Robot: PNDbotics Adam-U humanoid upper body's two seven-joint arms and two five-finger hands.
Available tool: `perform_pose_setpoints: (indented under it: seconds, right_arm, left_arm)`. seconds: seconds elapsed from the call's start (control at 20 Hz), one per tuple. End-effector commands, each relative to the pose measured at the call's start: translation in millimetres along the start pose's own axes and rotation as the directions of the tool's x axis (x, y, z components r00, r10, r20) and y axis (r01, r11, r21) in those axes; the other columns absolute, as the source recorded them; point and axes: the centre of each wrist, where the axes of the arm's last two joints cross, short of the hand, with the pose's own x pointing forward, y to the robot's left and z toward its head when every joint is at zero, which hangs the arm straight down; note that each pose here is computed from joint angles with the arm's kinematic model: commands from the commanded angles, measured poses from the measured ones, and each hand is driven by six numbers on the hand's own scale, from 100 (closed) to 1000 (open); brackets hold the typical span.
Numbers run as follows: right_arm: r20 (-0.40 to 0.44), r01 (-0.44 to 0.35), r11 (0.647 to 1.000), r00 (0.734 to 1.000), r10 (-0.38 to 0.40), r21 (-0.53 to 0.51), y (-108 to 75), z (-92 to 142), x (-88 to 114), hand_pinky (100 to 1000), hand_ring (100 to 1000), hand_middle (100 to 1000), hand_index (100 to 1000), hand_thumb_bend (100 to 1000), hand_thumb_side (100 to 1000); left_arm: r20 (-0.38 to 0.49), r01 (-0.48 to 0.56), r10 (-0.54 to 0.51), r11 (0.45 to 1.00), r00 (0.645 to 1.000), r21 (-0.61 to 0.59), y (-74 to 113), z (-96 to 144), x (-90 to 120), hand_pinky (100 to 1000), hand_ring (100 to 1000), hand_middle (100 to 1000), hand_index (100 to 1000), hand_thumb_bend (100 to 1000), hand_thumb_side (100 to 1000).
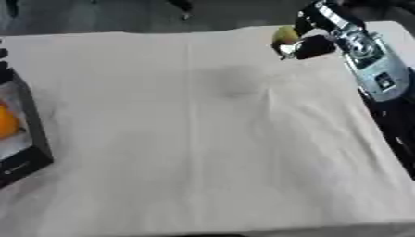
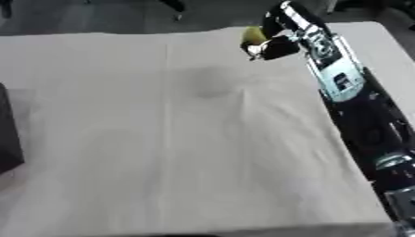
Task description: Pick up the objects with one hand, pass them to the other hand, and then place them into the box on the other side of the table.
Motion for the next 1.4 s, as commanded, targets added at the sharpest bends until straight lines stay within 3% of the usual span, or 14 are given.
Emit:
perform_pose_setpoints:
  seconds: [0.05, 0.3, 0.4, 0.5, 0.7, 0.75, 0.8, 1.4]
  right_arm:
    - [0.064, 0.022, 0.999, 0.998, -0.020, -0.033, -10.8, -0.4, 11.9, 687, 481, 352, 307, 386, 100]
    - [0.090, 0.062, 0.997, 0.994, -0.059, -0.036, -5.1, 1.4, 13.2, 686, 482, 369, 322, 382, 100]
    - [0.096, 0.063, 0.997, 0.994, -0.059, -0.038, -5.2, 1.8, 13.4, 686, 482, 369, 322, 382, 100]
    - [0.123, 0.055, 0.998, 0.991, -0.049, -0.044, -6.7, 1.8, 16.7, 689, 493, 426, 404, 374, 100]
    - [0.151, 0.044, 0.998, 0.988, -0.036, -0.050, -7.5, 2.2, 17.9, 689, 493, 426, 404, 374, 100]
    - [0.156, 0.044, 0.998, 0.987, -0.035, -0.050, -7.4, 2.2, 18.4, 690, 500, 477, 513, 366, 100]
    - [0.164, 0.046, 0.998, 0.986, -0.037, -0.049, -7.3, 2.3, 18.8, 690, 501, 482, 528, 366, 100]
    - [0.185, 0.066, 0.997, 0.981, -0.059, -0.034, -7.0, 2.8, 20.5, 688, 500, 484, 535, 362, 100]
  left_arm:
    - [0.049, 0.015, -0.015, 1.000, 0.999, 0.000, 7.0, -7.0, 13.7, 809, 756, 710, 773, 117, 835]
    - [0.051, 0.013, -0.013, 1.000, 0.999, -0.003, 6.7, -7.0, 14.6, 808, 757, 708, 770, 116, 837]
    - [0.051, 0.013, -0.013, 1.000, 0.999, -0.003, 6.7, -7.0, 14.8, 808, 757, 708, 770, 116, 837]
    - [0.049, 0.012, -0.012, 1.000, 0.999, -0.003, 6.5, -6.9, 14.7, 807, 757, 707, 769, 117, 838]
    - [0.049, 0.010, -0.010, 1.000, 0.999, -0.004, 6.2, -6.9, 14.7, 807, 757, 707, 769, 117, 838]
    - [0.048, 0.009, -0.009, 1.000, 0.999, -0.004, 6.2, -6.8, 14.6, 805, 757, 706, 769, 118, 839]
    - [0.047, 0.008, -0.008, 1.000, 0.999, -0.004, 6.1, -6.7, 14.5, 805, 757, 706, 769, 118, 839]
    - [0.050, 0.010, -0.010, 1.000, 0.999, -0.006, 6.2, -6.5, 15.4, 802, 757, 706, 769, 113, 835]
